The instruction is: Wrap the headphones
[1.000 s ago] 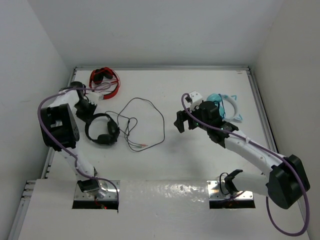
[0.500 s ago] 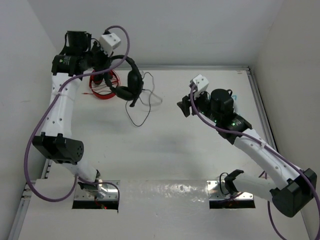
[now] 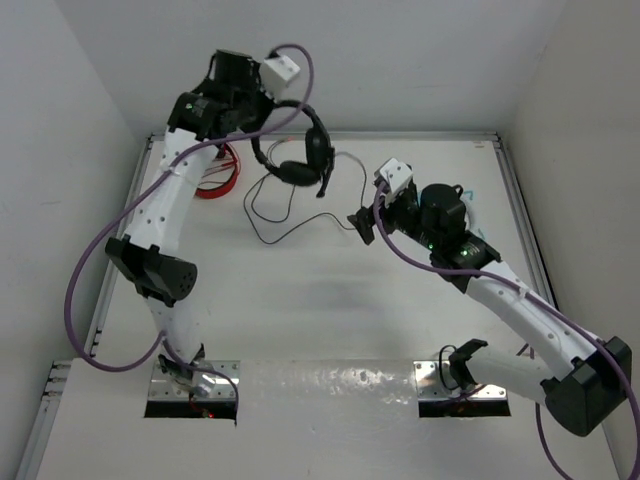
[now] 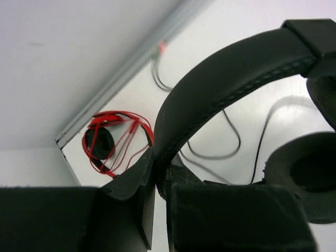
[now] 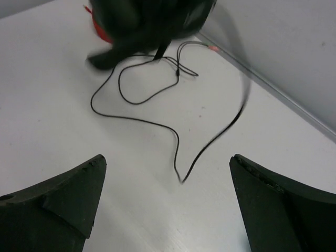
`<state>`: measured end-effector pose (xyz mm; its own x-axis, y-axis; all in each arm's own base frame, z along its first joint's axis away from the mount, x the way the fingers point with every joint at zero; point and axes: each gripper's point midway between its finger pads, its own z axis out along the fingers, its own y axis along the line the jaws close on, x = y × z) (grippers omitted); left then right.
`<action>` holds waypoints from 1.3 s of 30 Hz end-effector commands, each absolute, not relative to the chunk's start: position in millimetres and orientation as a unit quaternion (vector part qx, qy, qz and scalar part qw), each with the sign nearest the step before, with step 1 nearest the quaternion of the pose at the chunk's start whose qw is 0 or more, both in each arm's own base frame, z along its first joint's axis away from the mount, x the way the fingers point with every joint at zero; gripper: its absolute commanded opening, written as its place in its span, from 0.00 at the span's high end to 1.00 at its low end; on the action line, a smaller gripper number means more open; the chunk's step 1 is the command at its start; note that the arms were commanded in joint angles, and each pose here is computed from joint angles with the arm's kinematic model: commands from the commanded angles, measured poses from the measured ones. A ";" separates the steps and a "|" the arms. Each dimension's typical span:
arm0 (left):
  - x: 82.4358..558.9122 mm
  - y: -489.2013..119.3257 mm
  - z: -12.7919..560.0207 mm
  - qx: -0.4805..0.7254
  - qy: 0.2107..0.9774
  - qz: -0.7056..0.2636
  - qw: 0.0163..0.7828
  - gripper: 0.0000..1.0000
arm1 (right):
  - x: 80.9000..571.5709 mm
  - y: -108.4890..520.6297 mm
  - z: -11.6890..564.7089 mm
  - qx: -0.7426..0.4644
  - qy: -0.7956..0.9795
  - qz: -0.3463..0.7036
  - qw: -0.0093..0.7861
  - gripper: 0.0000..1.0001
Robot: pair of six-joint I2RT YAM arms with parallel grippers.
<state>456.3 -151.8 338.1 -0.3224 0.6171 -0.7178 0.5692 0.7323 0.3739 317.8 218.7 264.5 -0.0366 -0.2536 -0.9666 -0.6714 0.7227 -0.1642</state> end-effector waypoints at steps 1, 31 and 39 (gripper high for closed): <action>443.0 -137.6 410.9 0.231 0.810 -0.022 0.538 1.00 | 313.3 202.6 265.5 -0.319 0.689 0.147 0.634 0.01; 406.0 -199.8 379.9 0.210 0.806 -0.314 0.455 1.00 | 504.1 251.8 298.0 -0.042 0.587 0.353 0.728 1.00; 422.6 -180.9 310.0 0.244 0.844 -0.229 0.419 1.00 | 488.5 223.7 395.3 -0.140 0.560 0.268 0.772 1.00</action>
